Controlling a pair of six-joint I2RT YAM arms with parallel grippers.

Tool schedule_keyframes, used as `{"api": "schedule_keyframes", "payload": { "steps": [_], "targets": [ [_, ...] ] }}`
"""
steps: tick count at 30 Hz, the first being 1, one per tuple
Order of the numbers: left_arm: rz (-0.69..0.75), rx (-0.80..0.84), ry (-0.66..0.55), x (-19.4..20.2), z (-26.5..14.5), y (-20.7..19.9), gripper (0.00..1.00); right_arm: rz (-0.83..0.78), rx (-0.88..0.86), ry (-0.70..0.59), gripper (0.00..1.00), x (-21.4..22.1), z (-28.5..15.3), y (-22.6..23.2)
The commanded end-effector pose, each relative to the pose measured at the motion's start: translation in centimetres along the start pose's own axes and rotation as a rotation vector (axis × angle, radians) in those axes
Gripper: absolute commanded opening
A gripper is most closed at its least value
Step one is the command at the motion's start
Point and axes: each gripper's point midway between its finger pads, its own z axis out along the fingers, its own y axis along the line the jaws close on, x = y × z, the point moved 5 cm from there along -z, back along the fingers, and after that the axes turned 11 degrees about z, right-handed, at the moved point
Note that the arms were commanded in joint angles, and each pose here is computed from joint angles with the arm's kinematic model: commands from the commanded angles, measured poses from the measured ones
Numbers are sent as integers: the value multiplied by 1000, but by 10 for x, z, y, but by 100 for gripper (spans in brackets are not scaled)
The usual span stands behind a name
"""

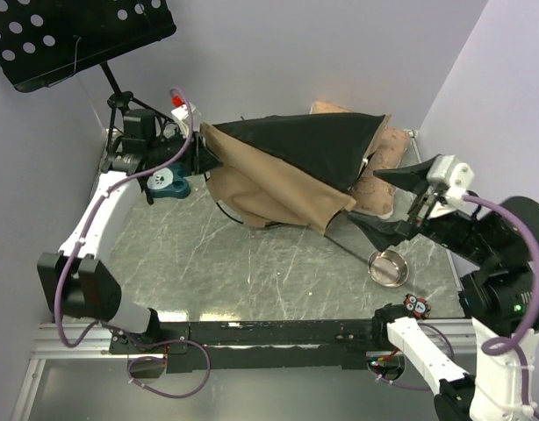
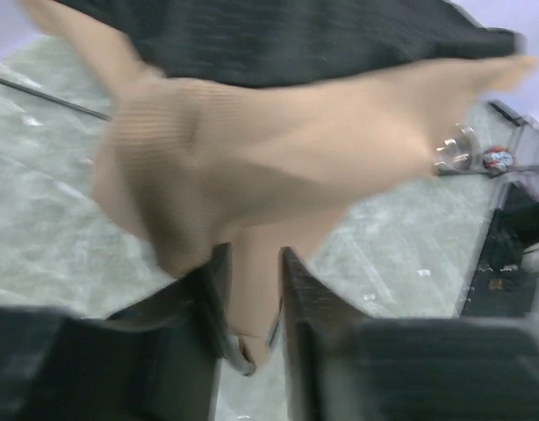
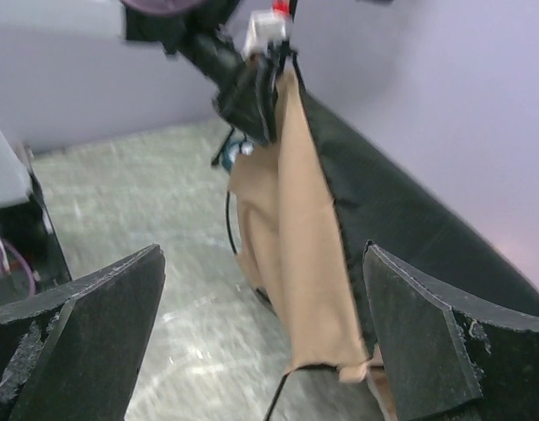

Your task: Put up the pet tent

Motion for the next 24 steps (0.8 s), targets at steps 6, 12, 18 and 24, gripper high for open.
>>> {"api": "schedule_keyframes", "payload": {
  "steps": [6,12,18,24],
  "targets": [
    [253,83,-89,-12,2,64,14,-20,195,-206,99,-71,-14,-8],
    [333,175,-150,-17,-4,69,12,2,187,218,99,49,15,-57],
    [380,263,-161,-15,-7,58,15,93,0,352,99,86,44,-73],
    [399,283,-159,-10,-8,53,17,224,-147,441,99,115,76,-87]
  ]
}}
